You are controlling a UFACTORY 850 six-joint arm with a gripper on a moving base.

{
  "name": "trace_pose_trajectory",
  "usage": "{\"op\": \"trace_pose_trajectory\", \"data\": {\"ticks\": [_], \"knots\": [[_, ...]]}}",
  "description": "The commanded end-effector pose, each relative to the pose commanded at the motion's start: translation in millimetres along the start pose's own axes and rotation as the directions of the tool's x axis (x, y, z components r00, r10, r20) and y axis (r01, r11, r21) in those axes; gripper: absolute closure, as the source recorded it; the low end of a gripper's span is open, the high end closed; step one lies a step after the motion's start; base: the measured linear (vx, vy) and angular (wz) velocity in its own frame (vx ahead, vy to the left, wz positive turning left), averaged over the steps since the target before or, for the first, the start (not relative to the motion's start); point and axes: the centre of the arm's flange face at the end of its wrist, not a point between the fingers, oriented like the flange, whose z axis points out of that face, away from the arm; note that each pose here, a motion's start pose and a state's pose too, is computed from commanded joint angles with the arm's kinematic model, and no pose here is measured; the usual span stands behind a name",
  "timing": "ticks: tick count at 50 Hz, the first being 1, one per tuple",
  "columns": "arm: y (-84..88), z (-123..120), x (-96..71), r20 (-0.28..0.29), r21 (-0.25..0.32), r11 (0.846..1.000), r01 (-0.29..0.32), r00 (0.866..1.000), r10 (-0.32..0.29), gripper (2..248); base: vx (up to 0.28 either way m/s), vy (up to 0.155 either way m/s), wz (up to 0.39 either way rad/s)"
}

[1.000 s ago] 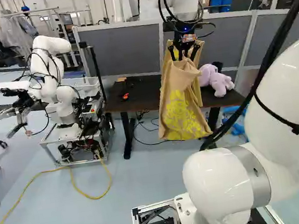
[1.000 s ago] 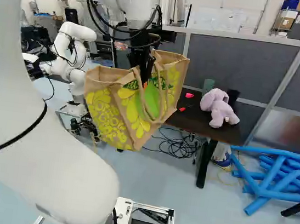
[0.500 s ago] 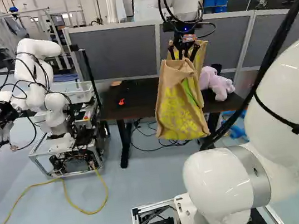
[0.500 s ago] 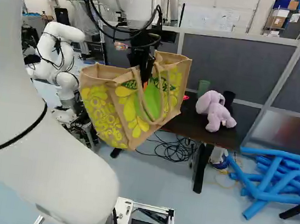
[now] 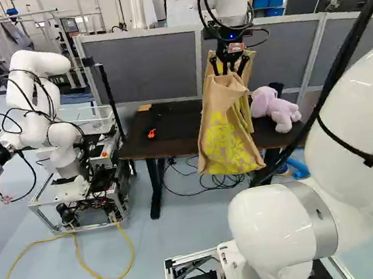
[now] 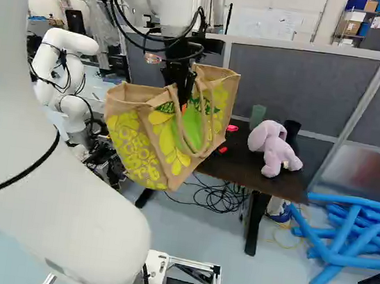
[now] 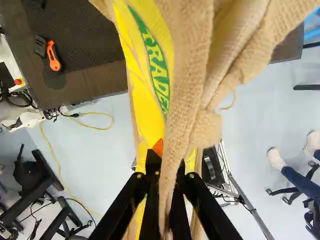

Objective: Pick up the bag on the ground and place it on the table

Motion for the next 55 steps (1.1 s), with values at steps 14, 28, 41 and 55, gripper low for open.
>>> {"op": "trace_pose_trajectory", "data": {"ticks": [14,28,41,55], "knots": [[0.0,0.0,0.0,0.0,0.0,1.0,0.0,1.0,0.0,229,0.152,0.033,-0.022],[0.0,0.0,0.0,0.0,0.0,1.0,0.0,1.0,0.0,229,0.141,0.035,-0.018],[0.0,0.0,0.0,0.0,0.0,1.0,0.0,1.0,0.0,229,0.132,0.035,-0.016],[0.0,0.0,0.0,0.0,0.0,1.0,0.0,1.0,0.0,229,0.085,0.005,-0.005]]}}
